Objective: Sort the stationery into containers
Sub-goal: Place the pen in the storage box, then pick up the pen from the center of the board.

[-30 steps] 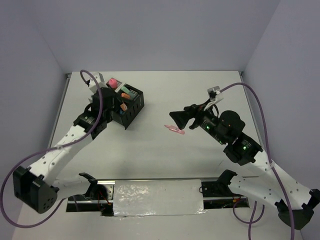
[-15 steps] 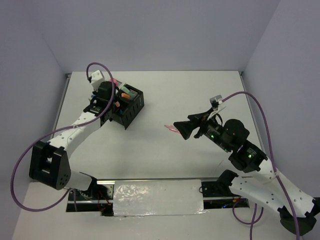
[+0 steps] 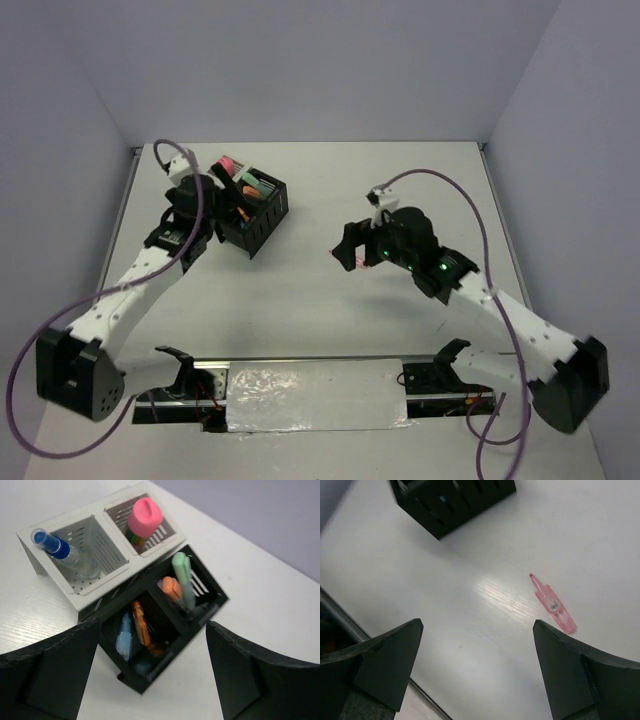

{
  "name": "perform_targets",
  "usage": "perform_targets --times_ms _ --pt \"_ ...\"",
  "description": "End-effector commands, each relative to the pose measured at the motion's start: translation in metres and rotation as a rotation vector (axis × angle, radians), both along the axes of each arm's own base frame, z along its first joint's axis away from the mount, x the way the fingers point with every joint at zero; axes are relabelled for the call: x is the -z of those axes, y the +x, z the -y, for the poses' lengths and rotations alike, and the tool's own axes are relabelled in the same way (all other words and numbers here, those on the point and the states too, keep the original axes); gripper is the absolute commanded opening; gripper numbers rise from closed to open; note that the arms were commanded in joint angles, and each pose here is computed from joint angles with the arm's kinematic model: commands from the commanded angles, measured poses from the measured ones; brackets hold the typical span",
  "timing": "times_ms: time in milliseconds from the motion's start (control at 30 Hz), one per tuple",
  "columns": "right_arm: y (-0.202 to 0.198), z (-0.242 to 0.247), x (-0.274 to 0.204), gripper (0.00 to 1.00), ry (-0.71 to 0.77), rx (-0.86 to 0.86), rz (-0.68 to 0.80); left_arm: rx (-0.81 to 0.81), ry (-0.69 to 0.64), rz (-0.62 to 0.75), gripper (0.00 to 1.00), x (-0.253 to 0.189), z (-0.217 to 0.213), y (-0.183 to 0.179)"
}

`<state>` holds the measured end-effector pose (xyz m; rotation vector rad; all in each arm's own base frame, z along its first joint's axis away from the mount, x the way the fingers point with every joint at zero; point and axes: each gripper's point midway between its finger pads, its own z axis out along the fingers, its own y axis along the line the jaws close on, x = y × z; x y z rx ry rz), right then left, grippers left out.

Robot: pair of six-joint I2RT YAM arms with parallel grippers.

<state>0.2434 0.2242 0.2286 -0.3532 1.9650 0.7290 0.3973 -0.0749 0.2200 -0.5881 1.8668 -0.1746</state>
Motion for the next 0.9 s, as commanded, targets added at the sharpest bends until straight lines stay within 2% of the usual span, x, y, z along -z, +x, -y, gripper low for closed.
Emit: perform_targets --times_ms 0,33,67,133,200,233,300,433,567,800,867 --pt "0.014 -0.009 0.032 0.99 -0.172 -0.137 -0.056 0.115 -0.079 0.061 0.99 -0.039 0.01 -0.037" --pt "0.021 -0.005 0.061 0.98 -0.262 -0.123 -0.132 0.194 -0.084 0.044 0.99 -0.036 0.02 -0.049" --pt "0.027 -0.003 0.068 0.97 -0.307 -0.113 -0.143 0.241 -0.089 0.075 0.99 -0.049 0.022 -0.062" --pt "0.045 0.008 0.093 0.97 -0.452 -0.083 -0.171 0.338 -0.056 0.048 0.99 -0.038 0.029 -0.082" --pt "0.062 0.011 0.098 0.92 -0.547 -0.088 -0.16 0.34 -0.048 0.056 0.99 -0.038 0.022 -0.101" --pt "0.062 0.015 0.122 0.89 -0.617 -0.108 -0.232 0.34 -0.045 0.056 0.99 -0.034 0.019 -0.11" --pt "0.071 0.01 0.136 0.86 -0.68 -0.177 -0.242 0.367 -0.039 0.034 0.99 -0.026 0.019 -0.12" --pt "0.07 0.007 0.161 0.81 -0.738 -0.276 -0.293 0.431 -0.044 0.03 0.99 -0.025 0.025 -0.134" --pt "0.08 0.017 0.185 0.81 -0.819 -0.239 -0.33 0.46 -0.042 0.036 0.99 -0.028 0.029 -0.137" --pt "0.081 0.025 0.215 0.71 -0.881 -0.226 -0.376 0.441 -0.051 0.031 0.99 -0.023 0.027 -0.136" --pt "0.074 0.022 0.22 0.63 -0.858 -0.257 -0.408 0.443 -0.055 0.031 0.99 -0.023 0.028 -0.136"
